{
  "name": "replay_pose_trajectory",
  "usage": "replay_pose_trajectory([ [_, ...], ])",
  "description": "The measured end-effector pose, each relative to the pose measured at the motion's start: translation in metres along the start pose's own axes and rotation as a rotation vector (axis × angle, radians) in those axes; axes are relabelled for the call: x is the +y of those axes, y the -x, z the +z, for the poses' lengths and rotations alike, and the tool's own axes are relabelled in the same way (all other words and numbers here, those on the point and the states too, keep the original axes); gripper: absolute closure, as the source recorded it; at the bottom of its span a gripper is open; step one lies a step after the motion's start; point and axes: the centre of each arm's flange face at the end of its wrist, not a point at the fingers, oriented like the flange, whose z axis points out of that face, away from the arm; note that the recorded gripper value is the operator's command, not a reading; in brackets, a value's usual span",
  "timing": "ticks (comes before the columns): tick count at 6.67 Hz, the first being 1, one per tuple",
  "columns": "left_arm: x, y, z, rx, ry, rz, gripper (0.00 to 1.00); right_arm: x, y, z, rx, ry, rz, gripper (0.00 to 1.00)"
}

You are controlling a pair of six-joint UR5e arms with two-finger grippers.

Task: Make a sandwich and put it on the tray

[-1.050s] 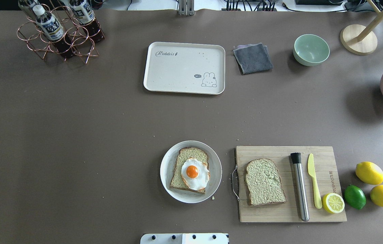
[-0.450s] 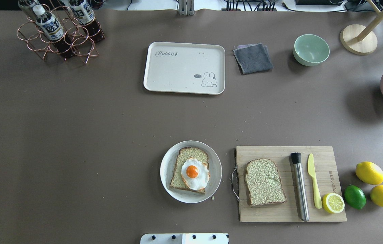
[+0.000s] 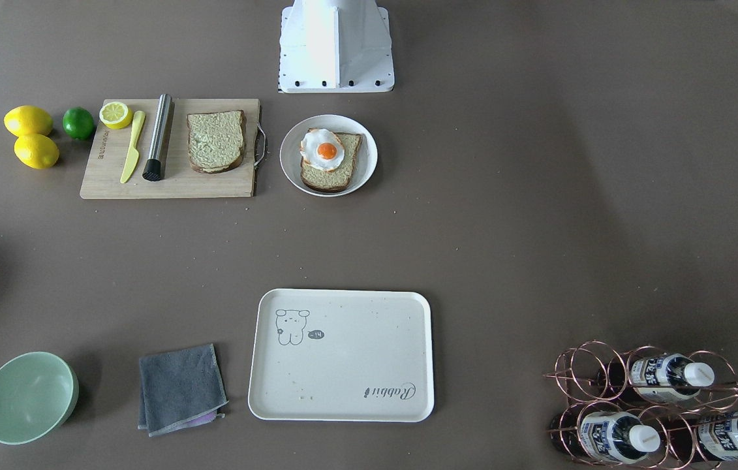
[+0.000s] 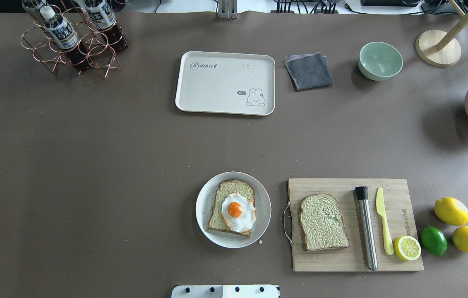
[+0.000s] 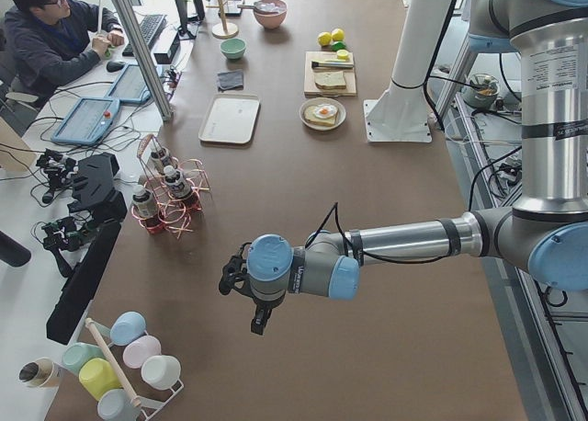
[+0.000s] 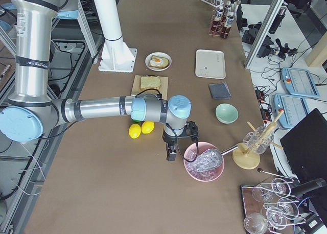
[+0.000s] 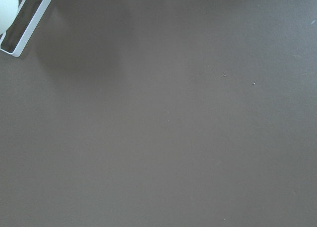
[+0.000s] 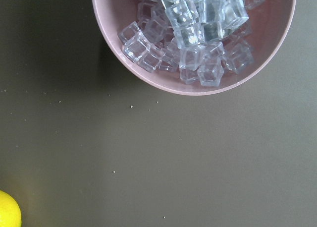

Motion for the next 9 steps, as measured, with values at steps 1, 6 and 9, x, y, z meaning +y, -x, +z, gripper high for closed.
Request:
replay_pose_trajectory([
  [1, -0.006, -0.002, -0.002, 0.000, -0.004, -0.024, 0.03, 0.000, 0.002, 0.000, -0.016, -0.003, 0.001, 0.00],
  [6, -0.026, -0.006, -0.009, 0.002, 0.006, -0.124, 0.03, 0.004, 0.005, 0.004, -0.082, -0.023, 0.095, 0.00],
  [9, -0.030, -0.008, -0.012, 0.001, 0.000, -0.121, 0.03, 0.002, 0.004, -0.002, -0.038, -0.056, 0.072, 0.00],
])
